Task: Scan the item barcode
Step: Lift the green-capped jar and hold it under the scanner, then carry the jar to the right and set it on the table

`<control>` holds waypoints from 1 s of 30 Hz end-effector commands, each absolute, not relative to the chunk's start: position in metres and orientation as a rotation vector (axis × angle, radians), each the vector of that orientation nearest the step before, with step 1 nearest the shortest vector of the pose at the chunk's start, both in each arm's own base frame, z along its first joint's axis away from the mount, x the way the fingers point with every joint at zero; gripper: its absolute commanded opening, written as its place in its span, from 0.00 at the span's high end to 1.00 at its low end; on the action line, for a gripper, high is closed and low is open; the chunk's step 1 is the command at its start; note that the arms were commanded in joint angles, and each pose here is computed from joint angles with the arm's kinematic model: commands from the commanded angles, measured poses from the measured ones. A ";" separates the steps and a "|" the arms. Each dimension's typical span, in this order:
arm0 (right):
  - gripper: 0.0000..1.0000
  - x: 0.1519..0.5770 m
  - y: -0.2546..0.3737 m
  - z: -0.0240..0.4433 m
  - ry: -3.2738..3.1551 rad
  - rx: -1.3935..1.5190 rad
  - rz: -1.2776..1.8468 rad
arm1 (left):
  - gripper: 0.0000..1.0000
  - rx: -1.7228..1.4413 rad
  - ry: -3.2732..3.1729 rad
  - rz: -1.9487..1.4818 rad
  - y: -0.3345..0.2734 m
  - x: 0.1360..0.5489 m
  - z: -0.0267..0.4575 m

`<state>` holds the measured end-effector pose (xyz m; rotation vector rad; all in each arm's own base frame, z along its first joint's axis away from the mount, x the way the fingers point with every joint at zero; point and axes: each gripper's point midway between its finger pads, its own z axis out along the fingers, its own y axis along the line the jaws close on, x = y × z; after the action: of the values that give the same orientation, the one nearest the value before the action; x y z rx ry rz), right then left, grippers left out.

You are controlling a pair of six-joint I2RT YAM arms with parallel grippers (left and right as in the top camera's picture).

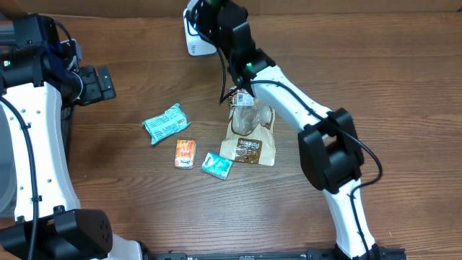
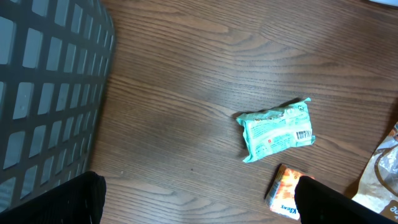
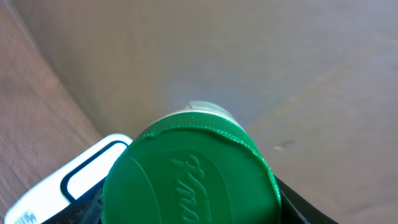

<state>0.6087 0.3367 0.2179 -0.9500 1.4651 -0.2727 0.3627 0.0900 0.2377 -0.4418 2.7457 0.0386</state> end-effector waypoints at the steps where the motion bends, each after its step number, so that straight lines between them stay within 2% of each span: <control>1: 0.73 0.614 0.346 0.206 1.360 -1.069 -0.346 | 0.00 -0.431 2.713 0.051 0.092 0.362 0.249; 10: 0.76 0.628 0.341 0.177 1.267 -1.157 -0.456 | 0.00 -0.431 2.713 0.051 0.092 0.362 0.249; 30: 0.76 0.636 0.336 0.167 1.188 -1.195 -0.541 | 0.01 -0.431 2.713 0.051 0.092 0.362 0.249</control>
<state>0.6332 0.3344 0.1503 -1.2231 1.2329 -0.5225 0.3628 0.0900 0.2376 -0.4413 2.7458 0.0387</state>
